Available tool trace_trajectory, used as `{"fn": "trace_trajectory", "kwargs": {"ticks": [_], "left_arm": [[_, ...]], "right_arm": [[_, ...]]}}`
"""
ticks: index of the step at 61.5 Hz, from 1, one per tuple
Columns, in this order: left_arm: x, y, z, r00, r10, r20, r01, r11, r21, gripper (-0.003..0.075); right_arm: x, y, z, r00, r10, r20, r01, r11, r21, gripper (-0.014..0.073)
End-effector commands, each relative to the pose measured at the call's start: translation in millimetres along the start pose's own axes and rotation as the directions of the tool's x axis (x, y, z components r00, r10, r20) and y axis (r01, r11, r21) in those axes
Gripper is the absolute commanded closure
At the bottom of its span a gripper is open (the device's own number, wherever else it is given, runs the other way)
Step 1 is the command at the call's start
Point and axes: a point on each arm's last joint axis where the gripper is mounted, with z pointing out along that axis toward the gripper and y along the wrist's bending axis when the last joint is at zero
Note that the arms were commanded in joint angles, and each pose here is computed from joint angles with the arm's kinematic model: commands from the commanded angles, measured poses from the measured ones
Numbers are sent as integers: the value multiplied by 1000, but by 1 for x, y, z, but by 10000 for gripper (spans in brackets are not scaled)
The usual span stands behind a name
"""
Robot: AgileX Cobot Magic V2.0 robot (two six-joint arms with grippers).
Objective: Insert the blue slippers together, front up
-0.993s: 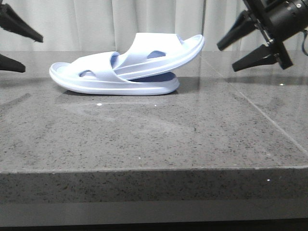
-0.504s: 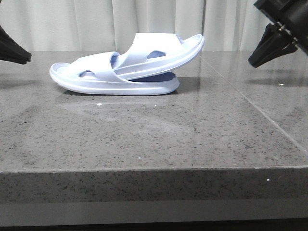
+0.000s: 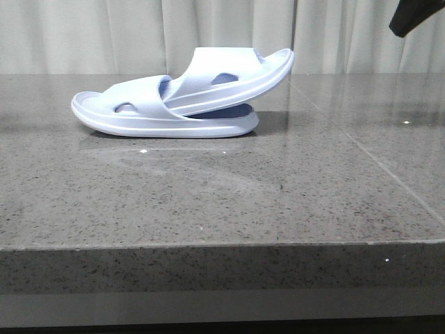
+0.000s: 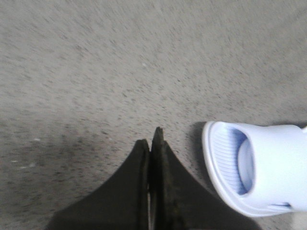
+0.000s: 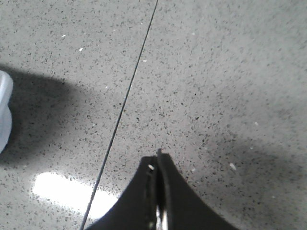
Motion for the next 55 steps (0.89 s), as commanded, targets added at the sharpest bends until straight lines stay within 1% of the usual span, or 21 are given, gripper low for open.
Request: {"fn": "trace_trajectory", "kwargs": {"ticks": [1, 12, 24, 37, 43, 50, 55], "left_arm": [[-7, -23, -30, 984, 65, 169, -57, 997, -48, 741], [18, -44, -49, 950, 161, 268, -130, 983, -131, 741], [52, -66, -68, 907, 259, 332, -207, 961, -185, 741], [86, -82, -89, 865, 299, 402, -242, 952, -188, 741], [103, -88, -103, 837, 315, 447, -258, 948, -185, 741], [123, -89, -117, 812, 324, 486, -265, 946, -187, 741], [137, -90, -127, 792, 329, 514, -271, 944, -186, 741]], "right_arm": [[-5, 14, -39, 983, -75, 168, 61, 994, 89, 703], [24, 35, -59, 944, -131, 304, 96, 987, 128, 703], [68, 50, -88, 867, -164, 470, 99, 982, 161, 703], [117, 65, -117, 790, -190, 583, 117, 980, 161, 703], [137, 73, -137, 722, -203, 661, 132, 979, 155, 703], [161, 77, -152, 671, -207, 712, 144, 978, 149, 703], [181, 76, -160, 648, -205, 734, 140, 979, 150, 703]]}}
